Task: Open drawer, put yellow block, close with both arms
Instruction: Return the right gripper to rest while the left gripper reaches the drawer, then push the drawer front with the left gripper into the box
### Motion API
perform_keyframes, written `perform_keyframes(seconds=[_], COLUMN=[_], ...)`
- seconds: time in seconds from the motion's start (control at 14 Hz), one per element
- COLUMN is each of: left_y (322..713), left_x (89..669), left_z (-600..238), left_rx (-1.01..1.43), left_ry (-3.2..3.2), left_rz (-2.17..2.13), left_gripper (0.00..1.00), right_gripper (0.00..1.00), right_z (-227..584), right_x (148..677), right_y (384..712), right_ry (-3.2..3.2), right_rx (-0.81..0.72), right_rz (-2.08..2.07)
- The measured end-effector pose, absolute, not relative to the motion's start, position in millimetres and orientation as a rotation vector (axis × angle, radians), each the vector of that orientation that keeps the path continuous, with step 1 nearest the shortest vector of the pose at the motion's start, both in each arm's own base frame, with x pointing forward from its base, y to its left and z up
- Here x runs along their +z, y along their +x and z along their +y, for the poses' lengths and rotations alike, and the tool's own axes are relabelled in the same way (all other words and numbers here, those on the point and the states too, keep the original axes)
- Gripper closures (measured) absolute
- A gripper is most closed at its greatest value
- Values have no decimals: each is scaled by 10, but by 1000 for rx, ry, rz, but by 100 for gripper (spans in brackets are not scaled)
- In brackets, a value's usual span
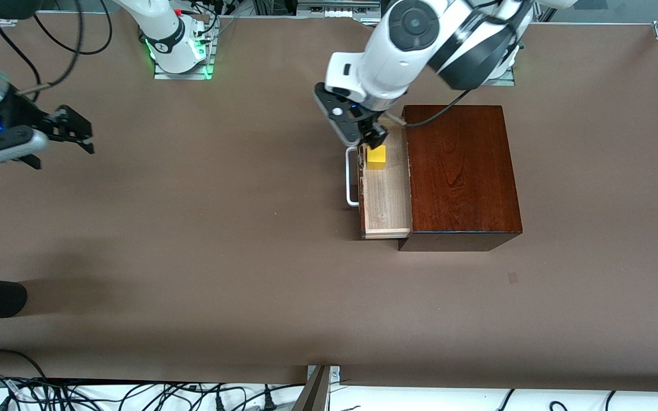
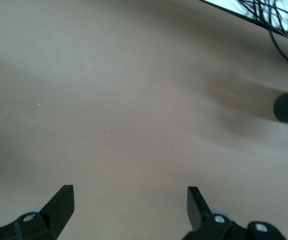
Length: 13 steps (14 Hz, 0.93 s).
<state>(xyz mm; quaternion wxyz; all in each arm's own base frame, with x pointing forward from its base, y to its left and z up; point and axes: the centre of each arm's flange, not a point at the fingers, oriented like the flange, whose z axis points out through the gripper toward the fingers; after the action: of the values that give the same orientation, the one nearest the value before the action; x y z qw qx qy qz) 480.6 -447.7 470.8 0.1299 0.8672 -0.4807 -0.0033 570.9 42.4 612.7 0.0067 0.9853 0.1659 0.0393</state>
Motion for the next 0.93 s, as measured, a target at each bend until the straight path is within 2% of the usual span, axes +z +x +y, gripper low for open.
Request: perform_keyframes(seconds=[0.5,0.93], left_y=[4464,4587], left_x=[3525,3083], left_z=[-5276,-5121], left_rx=[31,-99], left_ry=[2329,2240], left_rz=[-2018,-2191], left_gripper=[0,0], right_gripper=[0,0], right_z=[157,274], right_x=[6175,6113], right_y=[5516,5530], right_ry=[3105,3108], right_rx=[85,66], right_rz=[429,420])
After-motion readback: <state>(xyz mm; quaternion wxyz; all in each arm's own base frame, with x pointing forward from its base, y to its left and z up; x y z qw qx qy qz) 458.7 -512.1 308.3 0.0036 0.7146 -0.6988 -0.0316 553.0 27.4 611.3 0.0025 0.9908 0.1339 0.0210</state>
